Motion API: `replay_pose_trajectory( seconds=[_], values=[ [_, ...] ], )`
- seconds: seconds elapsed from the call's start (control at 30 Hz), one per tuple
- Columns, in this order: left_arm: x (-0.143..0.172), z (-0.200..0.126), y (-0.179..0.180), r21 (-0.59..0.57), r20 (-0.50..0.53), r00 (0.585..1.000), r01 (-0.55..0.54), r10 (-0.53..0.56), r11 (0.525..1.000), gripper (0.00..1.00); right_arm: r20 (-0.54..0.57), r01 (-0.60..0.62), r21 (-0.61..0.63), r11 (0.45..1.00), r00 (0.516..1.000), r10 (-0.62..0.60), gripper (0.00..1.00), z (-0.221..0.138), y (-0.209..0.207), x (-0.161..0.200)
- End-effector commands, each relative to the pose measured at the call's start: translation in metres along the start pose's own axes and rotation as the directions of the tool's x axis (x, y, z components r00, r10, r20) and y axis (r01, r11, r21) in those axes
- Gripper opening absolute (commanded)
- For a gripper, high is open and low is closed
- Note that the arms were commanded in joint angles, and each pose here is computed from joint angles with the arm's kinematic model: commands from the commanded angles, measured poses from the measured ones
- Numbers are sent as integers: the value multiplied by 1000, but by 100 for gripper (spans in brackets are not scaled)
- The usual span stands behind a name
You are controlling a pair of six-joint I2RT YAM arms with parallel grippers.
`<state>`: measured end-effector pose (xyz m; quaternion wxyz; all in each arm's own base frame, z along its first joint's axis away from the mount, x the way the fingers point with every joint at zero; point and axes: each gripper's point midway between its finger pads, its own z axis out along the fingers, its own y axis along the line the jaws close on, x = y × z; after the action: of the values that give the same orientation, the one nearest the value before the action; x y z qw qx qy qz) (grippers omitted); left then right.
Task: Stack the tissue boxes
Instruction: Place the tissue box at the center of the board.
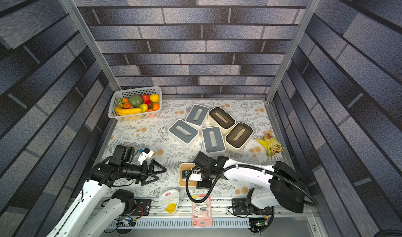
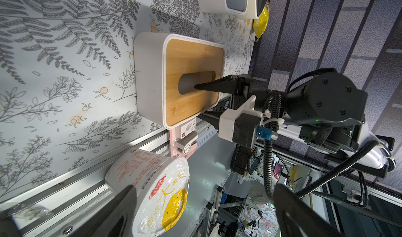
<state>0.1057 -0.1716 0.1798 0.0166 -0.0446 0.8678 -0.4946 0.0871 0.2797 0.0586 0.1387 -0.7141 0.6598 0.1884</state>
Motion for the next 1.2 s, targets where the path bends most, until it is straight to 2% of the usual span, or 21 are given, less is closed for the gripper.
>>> replay_pose_trajectory(
  seconds=[0.0,0.17,0.23,0.33,1.17],
  values=[
    [3,2,1,11,-17,999,-27,27,1000,100,-34,2,-20,1000,999,-3,55,2,5,3],
    [3,2,0,14,-18,999,-33,33,999,100,-43,-4,-11,1000,999,3,59,3,4,5],
    [4,2,0,15,-19,999,-34,34,999,100,-43,-6,-8,1000,999,6,67,3,4,5],
    [4,2,0,15,-18,999,-34,35,999,100,-42,-6,-7,1000,999,6,70,2,4,4],
    [4,1,-1,11,-14,999,-36,36,999,100,-37,-4,19,1000,999,4,72,-4,1,1]
  ],
)
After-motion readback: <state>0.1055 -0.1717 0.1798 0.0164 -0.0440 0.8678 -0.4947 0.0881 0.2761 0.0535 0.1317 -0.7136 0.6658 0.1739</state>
